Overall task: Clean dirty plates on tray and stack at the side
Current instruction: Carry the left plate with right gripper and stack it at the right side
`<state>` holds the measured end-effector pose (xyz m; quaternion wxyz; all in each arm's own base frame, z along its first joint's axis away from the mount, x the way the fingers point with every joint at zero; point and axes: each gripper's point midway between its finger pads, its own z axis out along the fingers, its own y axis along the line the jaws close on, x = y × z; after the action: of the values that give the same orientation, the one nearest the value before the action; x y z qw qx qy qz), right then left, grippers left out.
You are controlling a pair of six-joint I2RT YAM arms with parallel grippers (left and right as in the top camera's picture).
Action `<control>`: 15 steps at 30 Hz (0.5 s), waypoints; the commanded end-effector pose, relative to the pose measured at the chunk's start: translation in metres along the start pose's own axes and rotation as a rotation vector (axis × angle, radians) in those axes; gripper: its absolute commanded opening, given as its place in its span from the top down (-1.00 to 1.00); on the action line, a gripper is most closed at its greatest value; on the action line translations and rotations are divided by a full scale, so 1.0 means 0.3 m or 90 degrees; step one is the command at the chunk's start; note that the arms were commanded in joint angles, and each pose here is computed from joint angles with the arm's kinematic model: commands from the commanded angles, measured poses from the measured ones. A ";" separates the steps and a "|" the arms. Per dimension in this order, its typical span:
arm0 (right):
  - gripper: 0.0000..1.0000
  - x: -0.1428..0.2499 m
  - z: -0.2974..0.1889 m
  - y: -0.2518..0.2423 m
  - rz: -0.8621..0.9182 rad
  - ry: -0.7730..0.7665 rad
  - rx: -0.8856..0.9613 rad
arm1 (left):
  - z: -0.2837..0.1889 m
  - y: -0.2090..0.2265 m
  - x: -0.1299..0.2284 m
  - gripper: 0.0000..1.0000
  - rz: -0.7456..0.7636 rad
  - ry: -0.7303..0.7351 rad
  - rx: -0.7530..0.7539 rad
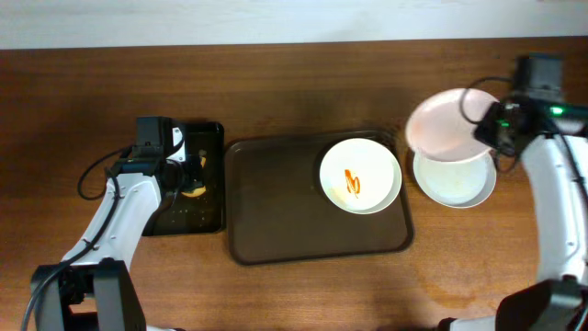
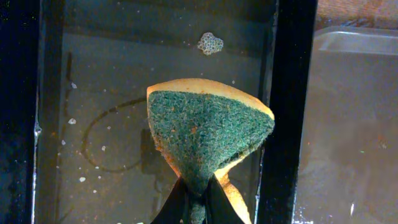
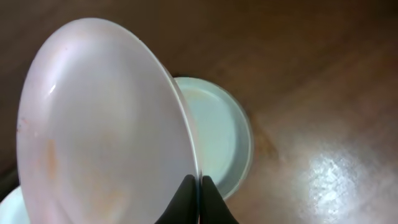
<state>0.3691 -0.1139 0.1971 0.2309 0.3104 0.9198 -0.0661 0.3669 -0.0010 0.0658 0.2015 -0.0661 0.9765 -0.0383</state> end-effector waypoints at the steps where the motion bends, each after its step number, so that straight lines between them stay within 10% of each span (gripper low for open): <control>1: 0.92 0.061 0.123 -0.063 0.034 0.091 -0.022 | 0.007 -0.004 0.002 1.00 0.007 0.004 0.010; 9: 0.92 0.113 0.276 -0.099 0.033 0.152 0.008 | 0.007 -0.003 0.006 1.00 0.006 0.007 0.009; 12: 0.22 0.118 0.276 -0.100 0.032 0.156 0.009 | 0.007 -0.003 0.007 1.00 0.006 0.008 0.009; 15: 0.17 0.143 0.269 -0.077 0.031 0.178 -0.012 | 0.007 -0.003 0.007 1.00 0.006 0.008 0.009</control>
<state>0.3560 -0.1395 0.1081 0.1130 0.3411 0.9329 -0.0263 0.3660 -0.0011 0.0654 0.1995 -0.0662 0.9769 -0.0382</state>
